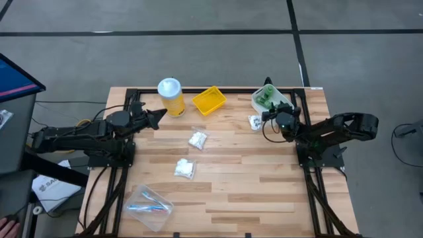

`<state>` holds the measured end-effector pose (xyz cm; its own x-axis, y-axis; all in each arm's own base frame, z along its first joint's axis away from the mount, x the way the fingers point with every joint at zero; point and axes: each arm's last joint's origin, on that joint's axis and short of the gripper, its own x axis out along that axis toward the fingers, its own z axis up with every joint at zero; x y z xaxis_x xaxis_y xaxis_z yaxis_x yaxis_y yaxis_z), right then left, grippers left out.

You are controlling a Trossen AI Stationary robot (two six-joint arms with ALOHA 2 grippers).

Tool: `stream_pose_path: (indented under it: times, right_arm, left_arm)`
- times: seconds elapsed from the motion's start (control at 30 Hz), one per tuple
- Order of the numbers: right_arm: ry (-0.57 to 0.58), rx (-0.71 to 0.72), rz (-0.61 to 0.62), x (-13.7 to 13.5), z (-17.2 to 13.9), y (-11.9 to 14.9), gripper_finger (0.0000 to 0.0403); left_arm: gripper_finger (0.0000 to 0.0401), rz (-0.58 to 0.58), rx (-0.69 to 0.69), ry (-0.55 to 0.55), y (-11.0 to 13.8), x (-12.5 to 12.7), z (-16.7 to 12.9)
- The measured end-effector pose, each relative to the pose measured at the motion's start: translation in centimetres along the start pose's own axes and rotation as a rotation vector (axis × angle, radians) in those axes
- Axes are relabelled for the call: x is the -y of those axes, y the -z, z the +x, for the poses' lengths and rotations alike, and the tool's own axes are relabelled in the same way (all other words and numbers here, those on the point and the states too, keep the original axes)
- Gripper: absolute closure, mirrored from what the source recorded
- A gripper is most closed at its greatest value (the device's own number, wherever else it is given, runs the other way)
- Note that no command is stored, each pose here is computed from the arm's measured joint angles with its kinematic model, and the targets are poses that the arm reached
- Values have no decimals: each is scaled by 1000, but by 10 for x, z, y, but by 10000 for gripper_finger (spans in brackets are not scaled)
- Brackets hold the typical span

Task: Pick & Place Travel size toiletries
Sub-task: Put the cotton pack into the yellow bin

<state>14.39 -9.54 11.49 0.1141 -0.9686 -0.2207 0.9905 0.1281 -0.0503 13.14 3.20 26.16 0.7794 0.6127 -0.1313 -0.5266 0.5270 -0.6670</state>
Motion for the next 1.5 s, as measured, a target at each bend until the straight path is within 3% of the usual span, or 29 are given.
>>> stream_pose_path:
  times: [0.2,0.33,0.53,0.7,0.8,0.9,1.07,1.17,1.27,1.37,1.5]
  right_arm:
    - [-17,38,-45,-4,0,-8,152]
    - [-46,100,-100,-16,-1,-26,125]
    - [-79,235,-138,-36,-9,-81,117]
    - [-123,285,-80,-48,-32,-136,117]
    - [-169,174,-51,-58,-52,-159,117]
    - [-250,-35,38,-65,-70,-170,117]
    - [-315,-507,81,-91,-84,-154,117]
    - [-204,-733,73,-105,-87,-128,117]
    - [-63,-865,73,-113,-87,-103,117]
    - [37,-905,83,-119,-83,-85,117]
    - [52,-924,185,-121,-69,-65,117]
  left_arm:
    - [389,0,-6,5,0,0,0]
    - [389,1,-6,5,0,0,0]
    - [389,49,-6,6,0,0,0]
    - [389,49,-6,6,0,0,0]
    - [389,49,-6,6,0,0,0]
    - [389,49,-6,6,0,0,0]
    - [389,49,-5,5,0,0,0]
    - [389,49,-5,6,0,0,0]
    - [389,48,-5,6,0,0,0]
    - [388,48,-5,7,0,0,0]
    - [375,48,-6,9,0,0,0]
